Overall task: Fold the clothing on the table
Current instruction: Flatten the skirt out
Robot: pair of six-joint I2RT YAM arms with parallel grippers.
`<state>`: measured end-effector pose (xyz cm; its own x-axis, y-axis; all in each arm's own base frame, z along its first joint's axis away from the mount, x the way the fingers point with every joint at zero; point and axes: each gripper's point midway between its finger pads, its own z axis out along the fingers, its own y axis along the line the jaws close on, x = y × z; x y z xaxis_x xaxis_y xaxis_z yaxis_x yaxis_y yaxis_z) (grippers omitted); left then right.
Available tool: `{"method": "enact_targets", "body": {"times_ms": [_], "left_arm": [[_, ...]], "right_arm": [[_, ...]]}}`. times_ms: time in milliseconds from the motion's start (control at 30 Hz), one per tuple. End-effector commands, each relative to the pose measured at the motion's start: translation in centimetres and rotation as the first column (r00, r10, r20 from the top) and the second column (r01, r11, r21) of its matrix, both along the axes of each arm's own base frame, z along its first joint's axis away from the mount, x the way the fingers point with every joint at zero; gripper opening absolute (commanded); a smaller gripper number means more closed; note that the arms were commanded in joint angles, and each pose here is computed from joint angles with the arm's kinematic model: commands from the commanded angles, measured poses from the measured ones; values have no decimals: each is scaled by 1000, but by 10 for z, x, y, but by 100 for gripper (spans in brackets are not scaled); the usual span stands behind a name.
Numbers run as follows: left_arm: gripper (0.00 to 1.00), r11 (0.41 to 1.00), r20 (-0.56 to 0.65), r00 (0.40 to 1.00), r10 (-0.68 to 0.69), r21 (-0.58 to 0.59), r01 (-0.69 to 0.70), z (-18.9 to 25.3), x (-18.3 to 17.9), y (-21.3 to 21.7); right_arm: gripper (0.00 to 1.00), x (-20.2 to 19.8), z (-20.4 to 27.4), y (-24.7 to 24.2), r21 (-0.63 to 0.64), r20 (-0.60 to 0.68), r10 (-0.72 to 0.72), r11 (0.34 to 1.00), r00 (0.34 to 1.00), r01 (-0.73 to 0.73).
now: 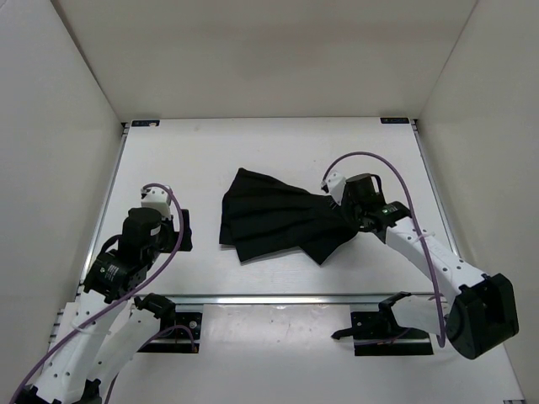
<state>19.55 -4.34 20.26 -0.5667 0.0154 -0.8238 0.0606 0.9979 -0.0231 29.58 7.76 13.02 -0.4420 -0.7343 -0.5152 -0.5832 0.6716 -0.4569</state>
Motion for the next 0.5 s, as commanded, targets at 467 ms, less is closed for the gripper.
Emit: {"method": "enact_targets", "body": {"times_ms": [467], "left_arm": [[97, 1000, 36, 999, 8, -7, -8, 5, 2, 2]], "right_arm": [[53, -5, -52, 6, 0, -194, 89, 996, 977, -90]]}}
